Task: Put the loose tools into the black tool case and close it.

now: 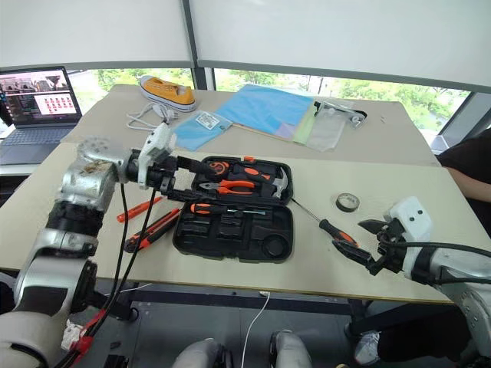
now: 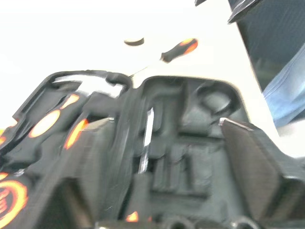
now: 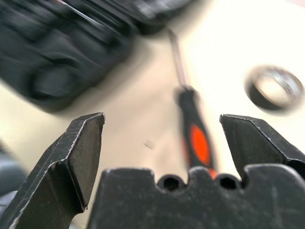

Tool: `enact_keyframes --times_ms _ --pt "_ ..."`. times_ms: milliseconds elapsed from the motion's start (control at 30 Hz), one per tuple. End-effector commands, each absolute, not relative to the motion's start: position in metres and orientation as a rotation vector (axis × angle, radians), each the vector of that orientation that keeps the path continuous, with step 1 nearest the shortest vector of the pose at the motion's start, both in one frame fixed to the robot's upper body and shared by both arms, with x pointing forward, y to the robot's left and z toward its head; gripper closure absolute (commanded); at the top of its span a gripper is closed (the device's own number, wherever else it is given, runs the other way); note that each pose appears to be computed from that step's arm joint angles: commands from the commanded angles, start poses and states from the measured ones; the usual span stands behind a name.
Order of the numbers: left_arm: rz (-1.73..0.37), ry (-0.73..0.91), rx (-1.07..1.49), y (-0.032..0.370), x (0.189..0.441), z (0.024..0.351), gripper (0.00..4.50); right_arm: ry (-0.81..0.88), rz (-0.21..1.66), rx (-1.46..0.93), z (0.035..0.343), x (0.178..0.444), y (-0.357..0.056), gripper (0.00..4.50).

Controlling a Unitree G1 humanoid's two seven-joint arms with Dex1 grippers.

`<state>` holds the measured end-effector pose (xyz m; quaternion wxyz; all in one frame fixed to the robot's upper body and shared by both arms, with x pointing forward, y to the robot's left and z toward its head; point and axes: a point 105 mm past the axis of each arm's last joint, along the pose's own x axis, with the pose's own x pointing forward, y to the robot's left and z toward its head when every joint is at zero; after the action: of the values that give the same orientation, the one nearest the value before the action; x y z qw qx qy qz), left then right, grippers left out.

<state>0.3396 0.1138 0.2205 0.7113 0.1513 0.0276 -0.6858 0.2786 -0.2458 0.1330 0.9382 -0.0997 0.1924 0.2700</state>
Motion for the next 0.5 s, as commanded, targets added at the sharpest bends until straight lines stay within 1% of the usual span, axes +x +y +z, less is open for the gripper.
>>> enact_keyframes --times_ms 33,167,233,300,367,400,500 --pt "-1.540 -0.030 0.335 0.106 0.324 0.245 0.05 0.387 0.523 -0.239 0.121 0.296 -0.249 0.00" --pt "-1.571 -0.015 0.344 0.107 0.313 0.242 0.05 0.403 0.530 -0.227 0.104 0.307 -0.247 0.00" --pt "-1.571 -0.006 0.349 0.108 0.310 0.241 0.00 0.406 0.531 -0.216 0.100 0.309 -0.247 0.42" --pt "-1.574 0.005 0.352 0.110 0.308 0.239 0.00 0.401 0.537 -0.215 0.101 0.308 -0.245 0.93" --pt "-1.575 0.015 0.361 0.113 0.305 0.237 0.00 0.388 0.531 -0.213 0.106 0.305 -0.245 1.61" --pt "-1.571 0.019 0.368 0.116 0.304 0.235 0.00 0.372 0.527 -0.205 0.114 0.302 -0.246 2.05" --pt "-1.551 0.027 0.391 0.121 0.302 0.231 0.00 0.339 0.518 -0.196 0.134 0.290 -0.250 3.00"
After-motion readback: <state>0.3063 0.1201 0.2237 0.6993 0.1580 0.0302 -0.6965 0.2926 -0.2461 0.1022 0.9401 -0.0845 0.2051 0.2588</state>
